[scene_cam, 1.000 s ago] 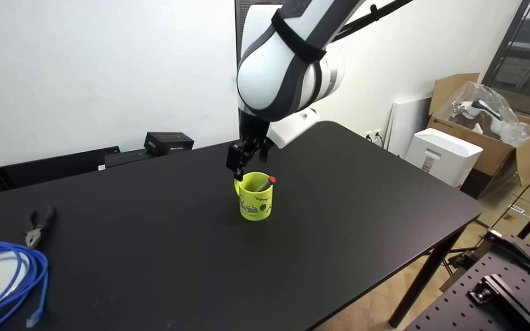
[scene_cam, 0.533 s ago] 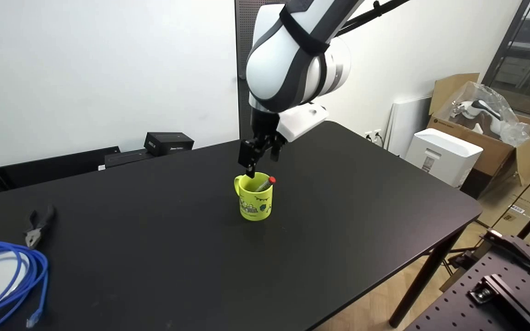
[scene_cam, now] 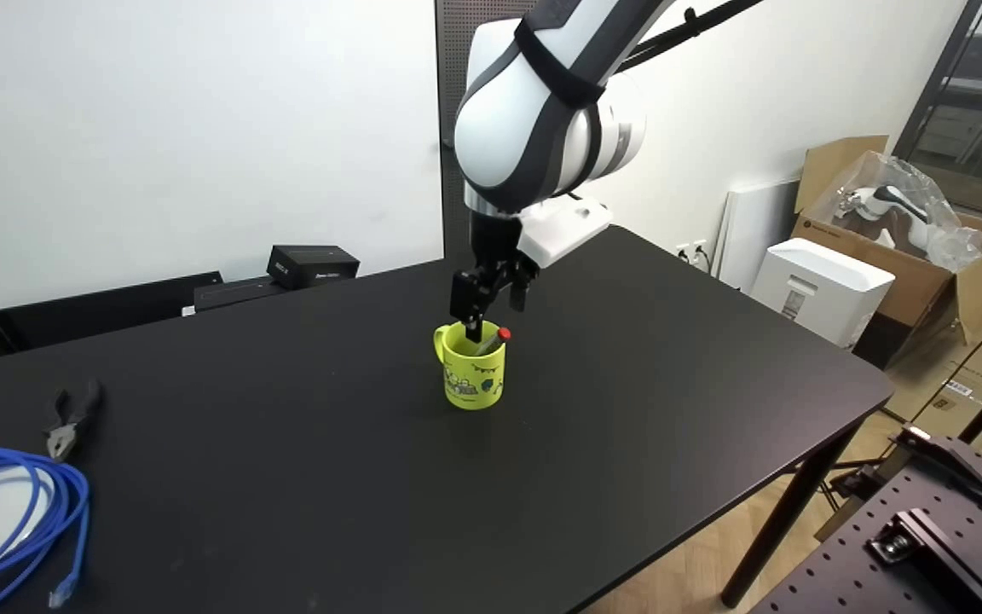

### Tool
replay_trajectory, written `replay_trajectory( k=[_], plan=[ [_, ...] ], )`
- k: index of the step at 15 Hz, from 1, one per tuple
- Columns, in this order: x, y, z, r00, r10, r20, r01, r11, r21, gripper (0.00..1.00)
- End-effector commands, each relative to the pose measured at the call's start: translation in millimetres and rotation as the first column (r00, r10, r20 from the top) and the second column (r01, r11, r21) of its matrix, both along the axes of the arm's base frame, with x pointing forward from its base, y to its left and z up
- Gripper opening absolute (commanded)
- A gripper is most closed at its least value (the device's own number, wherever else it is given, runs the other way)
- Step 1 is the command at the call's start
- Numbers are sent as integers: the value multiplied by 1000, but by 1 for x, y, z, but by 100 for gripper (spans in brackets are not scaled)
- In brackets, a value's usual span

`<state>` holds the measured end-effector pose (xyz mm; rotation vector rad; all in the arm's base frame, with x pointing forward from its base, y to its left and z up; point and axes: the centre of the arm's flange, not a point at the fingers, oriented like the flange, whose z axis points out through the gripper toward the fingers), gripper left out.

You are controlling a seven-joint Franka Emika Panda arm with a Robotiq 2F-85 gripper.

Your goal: Remove the marker from the yellow mug, put the marker back in the mug, remove the marker from the mug again

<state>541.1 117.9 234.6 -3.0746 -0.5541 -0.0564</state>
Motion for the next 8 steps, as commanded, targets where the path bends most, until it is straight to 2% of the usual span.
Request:
replay_trajectory(
  k=[1, 8],
  plan=[
    [9, -2, -4, 999, 7, -38, -7, 1000, 2, 74],
    [5, 6, -2, 997, 36, -70, -36, 999, -4, 25]
  ],
)
